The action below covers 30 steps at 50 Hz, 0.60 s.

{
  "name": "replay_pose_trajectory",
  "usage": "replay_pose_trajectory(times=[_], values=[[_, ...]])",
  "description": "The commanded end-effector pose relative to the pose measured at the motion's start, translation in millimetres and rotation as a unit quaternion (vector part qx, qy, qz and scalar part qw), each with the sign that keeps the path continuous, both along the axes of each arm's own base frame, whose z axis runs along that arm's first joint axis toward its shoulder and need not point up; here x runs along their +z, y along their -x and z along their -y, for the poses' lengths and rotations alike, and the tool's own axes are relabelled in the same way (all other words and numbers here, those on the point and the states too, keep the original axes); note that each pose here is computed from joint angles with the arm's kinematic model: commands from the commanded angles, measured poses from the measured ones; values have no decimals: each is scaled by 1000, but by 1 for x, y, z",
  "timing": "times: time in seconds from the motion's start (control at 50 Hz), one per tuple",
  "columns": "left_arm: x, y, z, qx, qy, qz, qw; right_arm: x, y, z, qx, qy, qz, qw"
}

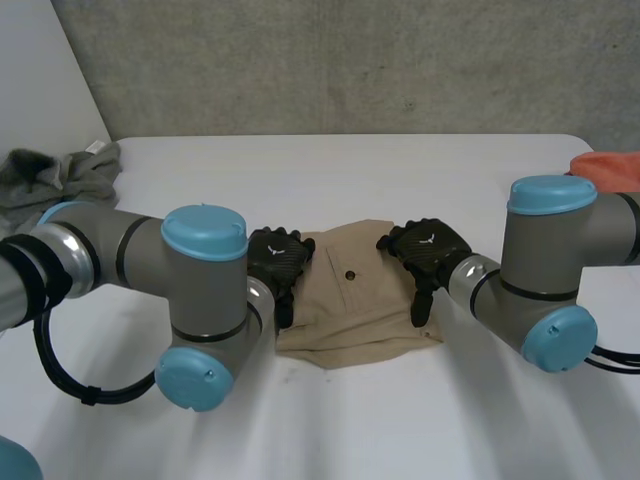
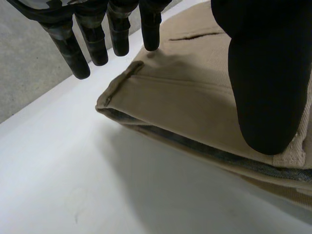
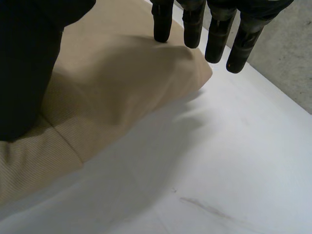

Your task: Fold the laundry.

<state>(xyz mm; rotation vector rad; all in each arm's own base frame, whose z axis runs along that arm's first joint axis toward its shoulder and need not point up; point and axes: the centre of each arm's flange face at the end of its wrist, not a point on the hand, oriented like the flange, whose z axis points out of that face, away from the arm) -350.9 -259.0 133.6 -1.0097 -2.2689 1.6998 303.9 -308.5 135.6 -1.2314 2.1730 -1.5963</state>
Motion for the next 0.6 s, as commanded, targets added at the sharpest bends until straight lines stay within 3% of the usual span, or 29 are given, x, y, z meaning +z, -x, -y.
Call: replay_pose_trajectory(times=[0.02,0.14,0.3,0.6], values=[[46,1,1,-2,40,-37,999,39,6,2,-14,39,17,999],[111,-3,-11,-43,88,-95,991,69,13,-18,-19,50,44,998],[141,-13,-32,-144,67,-122,980,32,23,-45,-14,-12,24,1000],[144,-14,-45,-187,41,-123,974,-22,14,-56,32,19,43,998]])
